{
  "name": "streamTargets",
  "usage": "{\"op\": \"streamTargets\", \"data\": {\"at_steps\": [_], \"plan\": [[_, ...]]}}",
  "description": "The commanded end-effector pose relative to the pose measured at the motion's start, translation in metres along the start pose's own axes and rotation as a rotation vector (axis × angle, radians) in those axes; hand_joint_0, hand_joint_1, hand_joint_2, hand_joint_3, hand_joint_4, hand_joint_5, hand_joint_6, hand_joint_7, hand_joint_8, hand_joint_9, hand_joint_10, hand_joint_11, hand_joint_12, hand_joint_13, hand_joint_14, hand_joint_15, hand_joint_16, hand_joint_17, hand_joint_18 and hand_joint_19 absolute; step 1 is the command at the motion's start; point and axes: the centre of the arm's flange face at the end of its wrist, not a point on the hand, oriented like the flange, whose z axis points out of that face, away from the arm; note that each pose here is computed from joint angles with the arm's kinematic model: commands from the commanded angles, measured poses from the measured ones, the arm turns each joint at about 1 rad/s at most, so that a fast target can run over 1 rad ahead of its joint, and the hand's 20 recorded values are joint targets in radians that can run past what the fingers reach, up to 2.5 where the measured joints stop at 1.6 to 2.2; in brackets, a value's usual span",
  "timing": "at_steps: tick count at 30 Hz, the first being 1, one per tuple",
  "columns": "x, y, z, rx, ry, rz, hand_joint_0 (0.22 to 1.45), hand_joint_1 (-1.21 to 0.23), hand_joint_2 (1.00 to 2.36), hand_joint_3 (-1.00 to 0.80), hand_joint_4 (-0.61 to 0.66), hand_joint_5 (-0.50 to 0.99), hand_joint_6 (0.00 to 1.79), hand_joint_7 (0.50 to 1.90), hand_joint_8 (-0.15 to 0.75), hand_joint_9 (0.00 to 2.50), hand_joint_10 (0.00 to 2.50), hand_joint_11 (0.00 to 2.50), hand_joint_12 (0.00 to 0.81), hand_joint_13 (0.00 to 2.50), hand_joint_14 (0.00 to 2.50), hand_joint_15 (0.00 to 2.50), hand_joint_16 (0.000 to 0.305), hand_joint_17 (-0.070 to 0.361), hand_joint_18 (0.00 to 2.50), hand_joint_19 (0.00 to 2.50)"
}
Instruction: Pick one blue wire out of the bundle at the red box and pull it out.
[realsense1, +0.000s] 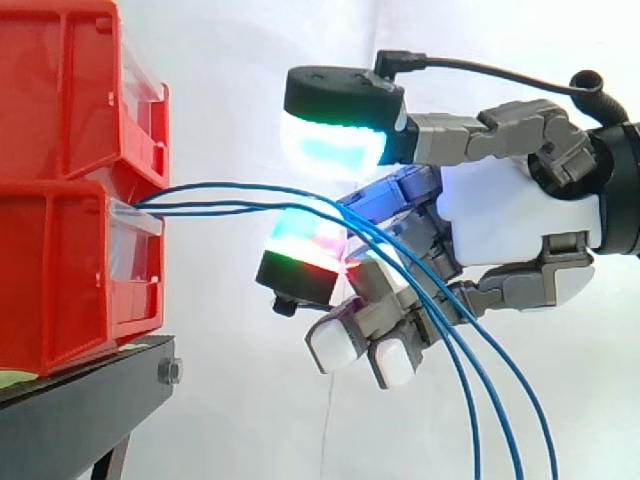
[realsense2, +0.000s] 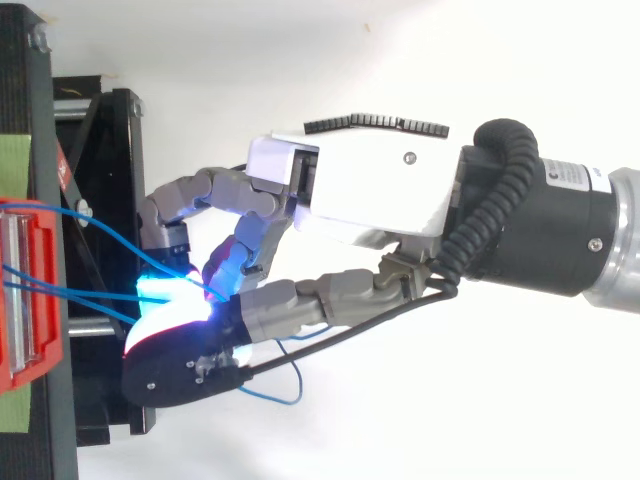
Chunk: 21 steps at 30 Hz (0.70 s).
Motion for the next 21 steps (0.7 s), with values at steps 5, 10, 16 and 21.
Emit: {"op": "streamTargets", "data": {"at_steps": [5,10,16,21], "plan": [[-0.0013,-0.0004,0.0000,0.002,-0.001,0.000,0.55,-0.69,1.02,-0.21,0.25,-0.09,0.67,1.21,0.402,1.13,0.02,0.78,0.475,0.92,0.01,0.41,0.057,0.129,0.88,0.56],[-0.0012,0.0000,0.0005,-0.003,-0.002,-0.002,0.54,-0.55,1.01,-0.41,0.27,-0.04,0.58,1.35,0.398,1.19,0.02,0.70,0.465,0.93,0.01,0.40,0.057,0.129,0.88,0.58],[-0.0027,-0.0007,0.0002,0.003,-0.006,-0.025,0.58,-0.53,1.01,-0.36,0.31,-0.03,0.53,1.42,0.397,1.22,0.02,0.69,0.461,0.95,0.01,0.41,0.055,0.123,0.88,0.59],[-0.0055,-0.0021,-0.0004,0.013,-0.010,-0.083,0.58,-0.66,1.02,-0.25,0.26,-0.06,0.57,1.34,0.402,1.16,0.02,0.74,0.467,0.93,0.01,0.40,0.056,0.126,0.89,0.56]]}}
